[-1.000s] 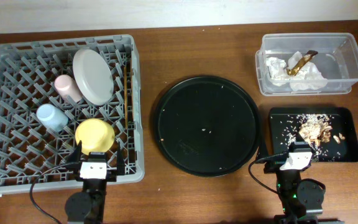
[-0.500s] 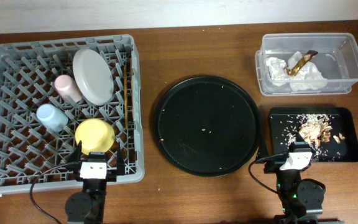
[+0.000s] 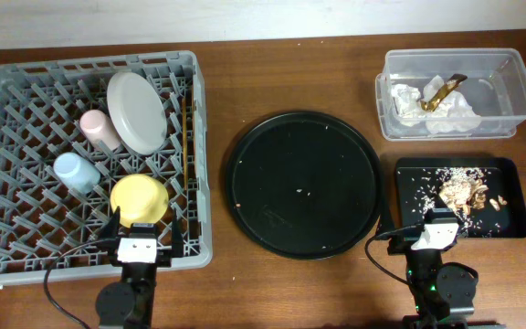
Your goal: Sort waste into correct bins and load items into the dishwasher rack
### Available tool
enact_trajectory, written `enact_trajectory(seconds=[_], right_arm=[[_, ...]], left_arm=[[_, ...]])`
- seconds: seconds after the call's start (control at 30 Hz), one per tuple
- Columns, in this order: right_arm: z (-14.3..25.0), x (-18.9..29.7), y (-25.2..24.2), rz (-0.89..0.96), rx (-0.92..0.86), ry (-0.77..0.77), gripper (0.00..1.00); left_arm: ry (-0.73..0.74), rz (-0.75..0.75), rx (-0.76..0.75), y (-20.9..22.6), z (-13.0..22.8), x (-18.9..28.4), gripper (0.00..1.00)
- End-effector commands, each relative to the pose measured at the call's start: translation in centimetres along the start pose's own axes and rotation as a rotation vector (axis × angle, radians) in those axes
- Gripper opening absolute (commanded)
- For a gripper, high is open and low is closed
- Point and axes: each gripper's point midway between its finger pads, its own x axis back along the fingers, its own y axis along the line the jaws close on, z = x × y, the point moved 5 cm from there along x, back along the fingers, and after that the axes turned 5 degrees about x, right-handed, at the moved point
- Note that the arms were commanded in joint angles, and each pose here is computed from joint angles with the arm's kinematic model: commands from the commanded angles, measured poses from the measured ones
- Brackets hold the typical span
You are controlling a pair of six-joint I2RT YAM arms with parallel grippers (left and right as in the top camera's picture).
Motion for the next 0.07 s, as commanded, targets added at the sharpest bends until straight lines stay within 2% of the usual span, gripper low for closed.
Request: enact_trajectory(seconds=[0.0,0.03], right_arm=[[0.26,0.0,0.01,0.005,-0.007,0.005,0.99],[0.25,0.0,0.0,0.005,-0.007,0.004,0.99]], left_arm=[[-0.001,-0.004,0.012,0.02,0.05,0.02,0.99],[-0.001,-0.004,0.012,0.02,0.05,0.02,0.99]])
